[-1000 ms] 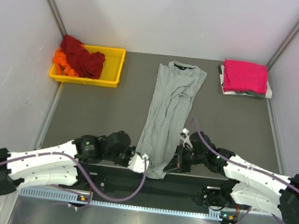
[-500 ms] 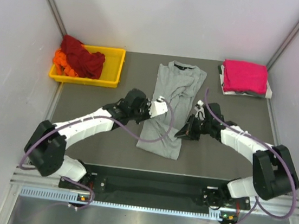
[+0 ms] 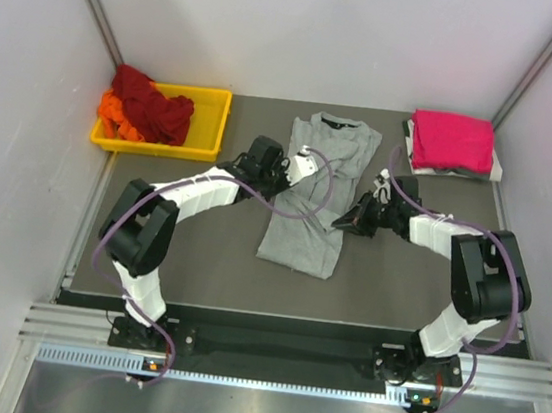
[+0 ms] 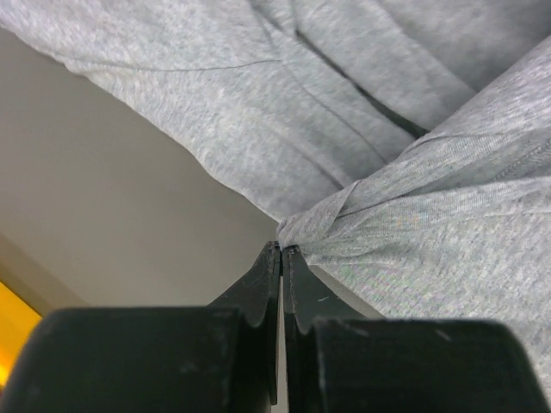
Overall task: Fold and stack the t-shirts
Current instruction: Fold the tshirt
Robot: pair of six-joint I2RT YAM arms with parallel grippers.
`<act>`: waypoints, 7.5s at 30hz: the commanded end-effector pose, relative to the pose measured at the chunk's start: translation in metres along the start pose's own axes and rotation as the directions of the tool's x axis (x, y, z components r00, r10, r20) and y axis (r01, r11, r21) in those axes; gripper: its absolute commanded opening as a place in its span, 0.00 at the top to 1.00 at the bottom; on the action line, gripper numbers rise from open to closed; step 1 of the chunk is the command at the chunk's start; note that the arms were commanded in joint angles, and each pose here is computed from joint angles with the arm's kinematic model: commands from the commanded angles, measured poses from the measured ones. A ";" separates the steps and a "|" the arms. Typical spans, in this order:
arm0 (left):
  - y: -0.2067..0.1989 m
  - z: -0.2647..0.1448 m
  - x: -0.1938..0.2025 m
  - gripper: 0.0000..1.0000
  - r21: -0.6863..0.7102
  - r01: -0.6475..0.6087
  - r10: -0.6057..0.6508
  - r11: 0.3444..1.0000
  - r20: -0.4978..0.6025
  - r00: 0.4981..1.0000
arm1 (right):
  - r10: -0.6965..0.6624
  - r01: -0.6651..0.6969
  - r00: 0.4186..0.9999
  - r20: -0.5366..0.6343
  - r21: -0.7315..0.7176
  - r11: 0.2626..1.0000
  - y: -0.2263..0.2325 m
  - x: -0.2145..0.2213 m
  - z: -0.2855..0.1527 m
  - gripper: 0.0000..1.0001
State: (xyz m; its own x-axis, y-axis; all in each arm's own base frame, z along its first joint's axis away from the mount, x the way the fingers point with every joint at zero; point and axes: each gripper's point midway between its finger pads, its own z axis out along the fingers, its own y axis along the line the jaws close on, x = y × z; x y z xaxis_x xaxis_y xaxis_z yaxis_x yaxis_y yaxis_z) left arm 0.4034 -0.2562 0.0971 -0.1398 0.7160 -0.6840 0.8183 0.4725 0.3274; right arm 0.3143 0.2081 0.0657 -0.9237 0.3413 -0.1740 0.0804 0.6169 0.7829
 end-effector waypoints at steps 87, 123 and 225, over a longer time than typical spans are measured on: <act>-0.098 -0.069 0.063 0.15 0.403 0.291 -0.232 0.868 -0.189 0.954 | -0.327 0.311 0.942 0.076 0.172 0.935 0.000 0.070 -0.024 0.52; -0.150 -0.091 0.126 1.00 0.469 0.290 -0.138 0.834 -0.331 0.933 | -0.216 0.213 0.975 0.050 0.064 0.975 -0.024 0.137 -0.043 0.66; -0.161 -0.102 0.103 1.00 0.144 -0.487 0.480 0.862 0.079 0.873 | -0.870 0.871 -0.491 -0.035 -0.016 -0.491 -0.005 0.152 -0.011 0.42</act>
State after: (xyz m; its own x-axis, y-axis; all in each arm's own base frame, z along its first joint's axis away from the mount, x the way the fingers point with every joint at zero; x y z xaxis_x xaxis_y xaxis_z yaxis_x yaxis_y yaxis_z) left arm 0.2005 -0.2018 0.0379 0.3306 0.8232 -0.4617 0.8447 -0.0398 0.5338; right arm 0.1581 0.2352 0.0295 0.3049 -0.7465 -0.5914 -0.8922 -0.0067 -0.4515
